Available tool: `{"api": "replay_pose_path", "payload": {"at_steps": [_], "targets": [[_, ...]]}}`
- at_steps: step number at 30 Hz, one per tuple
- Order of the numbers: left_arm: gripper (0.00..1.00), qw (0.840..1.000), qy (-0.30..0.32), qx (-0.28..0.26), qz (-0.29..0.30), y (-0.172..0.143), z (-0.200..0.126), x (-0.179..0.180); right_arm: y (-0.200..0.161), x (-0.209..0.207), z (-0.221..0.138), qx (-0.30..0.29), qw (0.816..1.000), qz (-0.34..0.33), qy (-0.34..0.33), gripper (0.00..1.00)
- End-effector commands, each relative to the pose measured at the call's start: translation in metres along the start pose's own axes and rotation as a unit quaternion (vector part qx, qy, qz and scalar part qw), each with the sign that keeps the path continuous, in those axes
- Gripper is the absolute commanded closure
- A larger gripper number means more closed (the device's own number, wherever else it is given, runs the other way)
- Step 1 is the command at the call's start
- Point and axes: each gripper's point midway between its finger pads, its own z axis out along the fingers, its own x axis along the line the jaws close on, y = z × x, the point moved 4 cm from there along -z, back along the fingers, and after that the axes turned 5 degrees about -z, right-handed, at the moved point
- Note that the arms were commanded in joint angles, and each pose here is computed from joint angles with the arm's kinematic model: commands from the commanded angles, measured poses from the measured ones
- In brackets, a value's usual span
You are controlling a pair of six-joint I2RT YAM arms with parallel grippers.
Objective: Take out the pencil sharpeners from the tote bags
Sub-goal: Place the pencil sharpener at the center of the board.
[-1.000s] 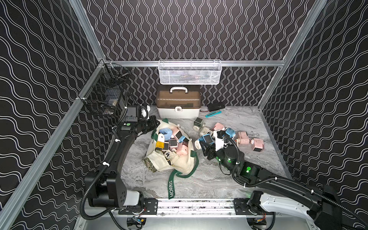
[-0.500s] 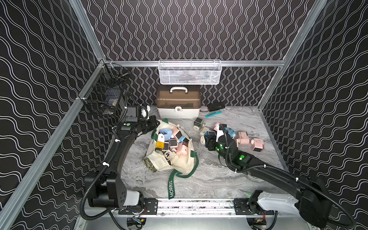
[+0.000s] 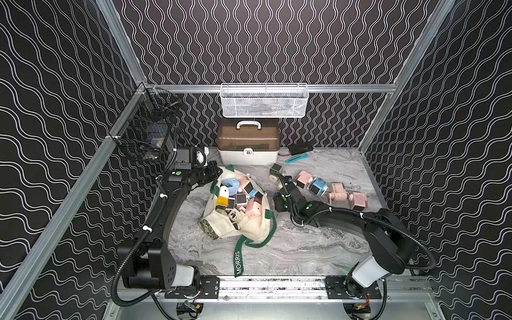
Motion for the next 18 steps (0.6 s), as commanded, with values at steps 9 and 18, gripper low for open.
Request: {"api": "replay_pose_path", "payload": {"at_steps": [9,18], "targets": [[1.0,0.999,-0.023,-0.026,0.018,0.011,-0.007,-0.012,-0.007,0.012,0.034,0.026,0.999,-0.003,0.034,0.36],[1.0,0.999,-0.023,-0.026,0.018,0.011,-0.007,-0.012,-0.001,0.01,0.027,0.021,0.999,0.007,0.034,0.17]]}}
